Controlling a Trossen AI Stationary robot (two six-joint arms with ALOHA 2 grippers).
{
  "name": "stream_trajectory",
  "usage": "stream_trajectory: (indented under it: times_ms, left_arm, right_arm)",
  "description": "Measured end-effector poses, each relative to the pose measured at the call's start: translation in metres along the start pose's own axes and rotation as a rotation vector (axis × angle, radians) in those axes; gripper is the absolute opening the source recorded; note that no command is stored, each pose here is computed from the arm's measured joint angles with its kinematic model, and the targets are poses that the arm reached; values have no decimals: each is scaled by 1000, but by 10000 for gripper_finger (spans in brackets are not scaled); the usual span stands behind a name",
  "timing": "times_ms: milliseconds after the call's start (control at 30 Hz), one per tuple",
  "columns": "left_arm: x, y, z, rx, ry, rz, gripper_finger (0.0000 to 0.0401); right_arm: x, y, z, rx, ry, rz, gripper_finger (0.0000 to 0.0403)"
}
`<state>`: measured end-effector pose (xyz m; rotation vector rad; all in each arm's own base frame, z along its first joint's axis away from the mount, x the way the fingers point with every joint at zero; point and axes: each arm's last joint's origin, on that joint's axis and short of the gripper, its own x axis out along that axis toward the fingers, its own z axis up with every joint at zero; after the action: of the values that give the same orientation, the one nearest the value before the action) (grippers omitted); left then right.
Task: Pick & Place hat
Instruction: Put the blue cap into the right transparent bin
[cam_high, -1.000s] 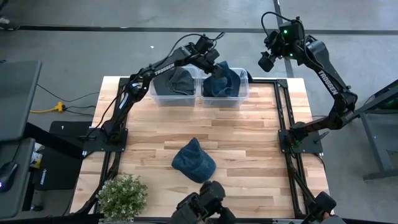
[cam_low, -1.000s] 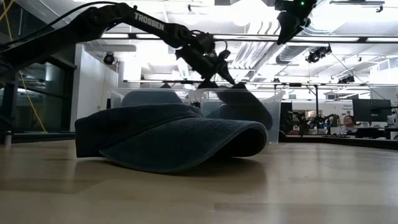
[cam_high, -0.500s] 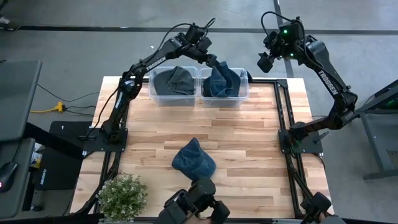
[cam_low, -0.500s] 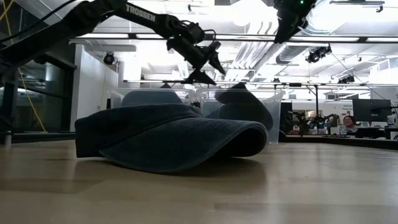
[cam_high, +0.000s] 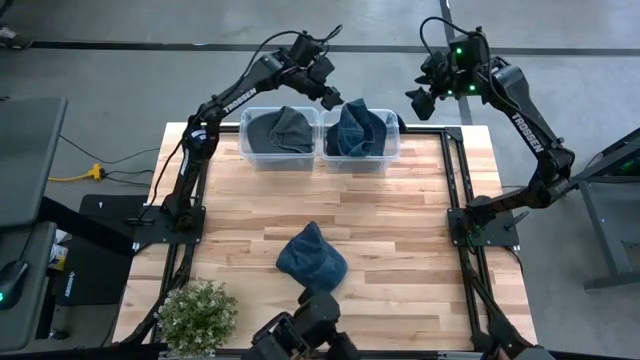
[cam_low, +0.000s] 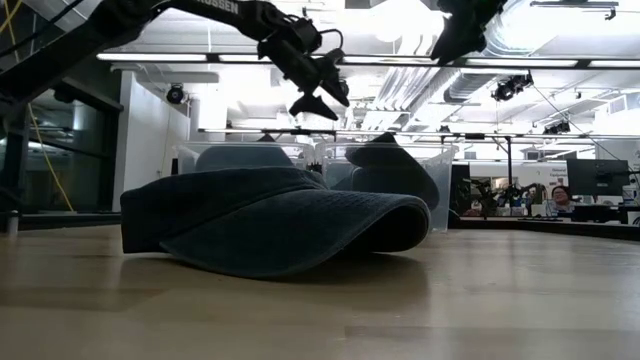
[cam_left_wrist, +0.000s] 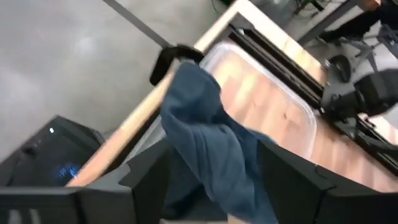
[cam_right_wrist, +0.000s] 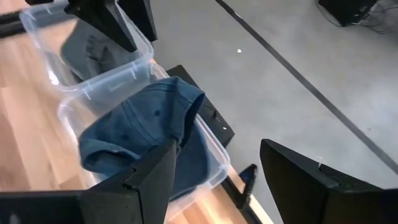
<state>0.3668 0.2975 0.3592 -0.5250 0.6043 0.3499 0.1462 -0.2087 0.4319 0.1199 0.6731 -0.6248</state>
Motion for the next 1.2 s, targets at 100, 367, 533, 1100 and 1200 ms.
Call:
stream_trajectory:
  times_ms: [100, 367, 533, 1100, 1200]
  left_arm:
    - [-5, -4, -5, 5, 55, -25, 202]
    - [-34, -42, -21, 61, 203, -61, 65]
    - [-42, -73, -34, 106, 284, -26, 10]
    - [-24, -185, -77, 237, 354, -28, 1]
    - [-20, -207, -81, 250, 299, -88, 1]
  right_arm:
    - [0, 1, 0, 14, -6, 22, 228]
    - [0, 2, 0, 15, -8, 51, 228]
    - [2, 11, 2, -6, -9, 100, 225]
    - [8, 79, -48, -196, 39, 246, 212]
    - [-7, 81, -63, -156, -11, 223, 212]
